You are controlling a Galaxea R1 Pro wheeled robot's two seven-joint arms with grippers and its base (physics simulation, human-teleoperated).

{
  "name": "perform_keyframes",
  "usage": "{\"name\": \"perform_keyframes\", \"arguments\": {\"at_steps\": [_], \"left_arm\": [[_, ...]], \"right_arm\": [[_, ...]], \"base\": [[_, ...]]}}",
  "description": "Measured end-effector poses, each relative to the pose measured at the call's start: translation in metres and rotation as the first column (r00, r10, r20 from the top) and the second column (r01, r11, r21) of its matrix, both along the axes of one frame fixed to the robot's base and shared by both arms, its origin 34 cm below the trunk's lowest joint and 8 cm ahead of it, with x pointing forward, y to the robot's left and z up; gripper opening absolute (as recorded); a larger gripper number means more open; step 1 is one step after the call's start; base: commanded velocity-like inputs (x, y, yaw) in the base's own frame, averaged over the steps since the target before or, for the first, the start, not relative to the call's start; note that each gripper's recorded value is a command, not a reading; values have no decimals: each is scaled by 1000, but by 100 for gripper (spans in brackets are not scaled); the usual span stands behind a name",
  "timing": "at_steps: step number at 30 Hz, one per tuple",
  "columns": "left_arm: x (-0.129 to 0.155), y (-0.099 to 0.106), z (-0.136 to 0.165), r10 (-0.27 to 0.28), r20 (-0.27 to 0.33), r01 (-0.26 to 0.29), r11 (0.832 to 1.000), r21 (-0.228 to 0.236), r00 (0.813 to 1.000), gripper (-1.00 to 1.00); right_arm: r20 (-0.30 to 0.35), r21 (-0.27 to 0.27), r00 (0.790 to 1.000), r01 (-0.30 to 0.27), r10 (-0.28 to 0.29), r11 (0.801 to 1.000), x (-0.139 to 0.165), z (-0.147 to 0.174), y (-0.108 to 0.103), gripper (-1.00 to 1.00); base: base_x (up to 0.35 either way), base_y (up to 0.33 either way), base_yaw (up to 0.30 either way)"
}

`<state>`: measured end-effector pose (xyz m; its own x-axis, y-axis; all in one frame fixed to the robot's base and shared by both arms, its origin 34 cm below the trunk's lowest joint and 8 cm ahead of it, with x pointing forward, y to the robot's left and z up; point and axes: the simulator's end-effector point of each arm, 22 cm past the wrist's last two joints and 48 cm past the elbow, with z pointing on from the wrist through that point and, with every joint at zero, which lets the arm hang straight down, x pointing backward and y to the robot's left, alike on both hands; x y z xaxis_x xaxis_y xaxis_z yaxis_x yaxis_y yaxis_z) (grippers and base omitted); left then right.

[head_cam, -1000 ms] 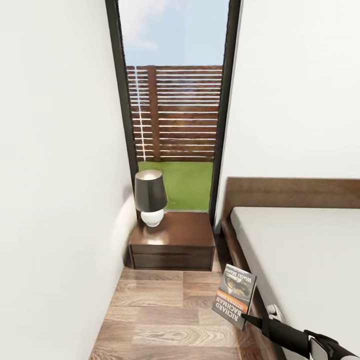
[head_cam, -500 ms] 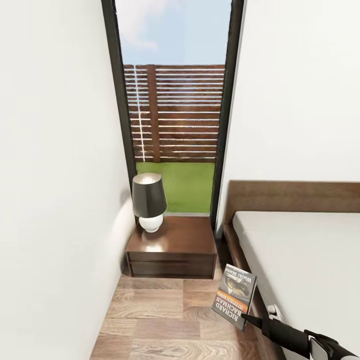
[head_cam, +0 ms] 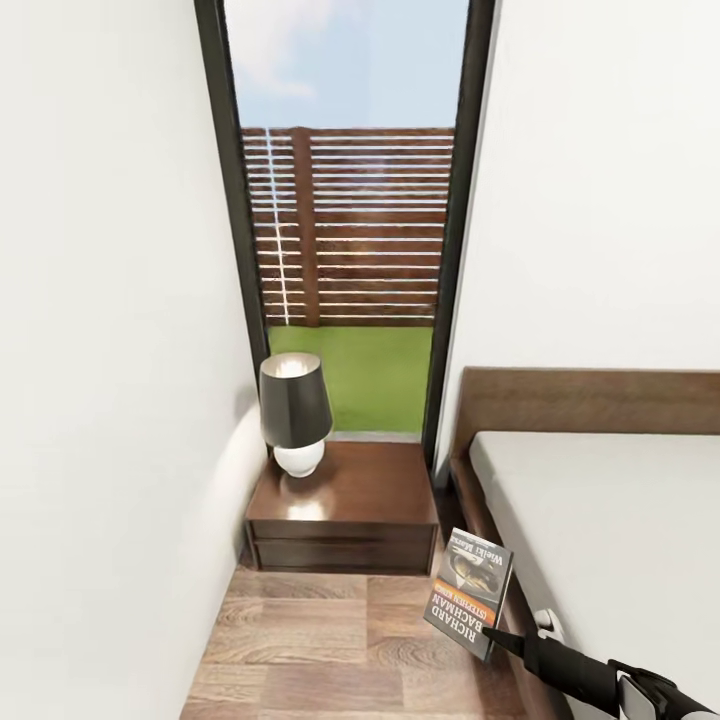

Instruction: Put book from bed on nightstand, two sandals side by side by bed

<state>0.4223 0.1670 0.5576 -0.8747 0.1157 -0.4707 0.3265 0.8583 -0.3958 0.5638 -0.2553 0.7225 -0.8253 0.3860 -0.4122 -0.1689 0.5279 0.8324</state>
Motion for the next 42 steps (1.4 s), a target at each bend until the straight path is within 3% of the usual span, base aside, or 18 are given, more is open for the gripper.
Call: {"name": "perform_keyframes", "arguments": {"at_steps": [42], "left_arm": [[0,0,0,0,0,0,1000,0,1000,100]], "right_arm": [[0,0,1000,0,0,1000,0,0,0,-100]], "base": [[207,0,0]]}}
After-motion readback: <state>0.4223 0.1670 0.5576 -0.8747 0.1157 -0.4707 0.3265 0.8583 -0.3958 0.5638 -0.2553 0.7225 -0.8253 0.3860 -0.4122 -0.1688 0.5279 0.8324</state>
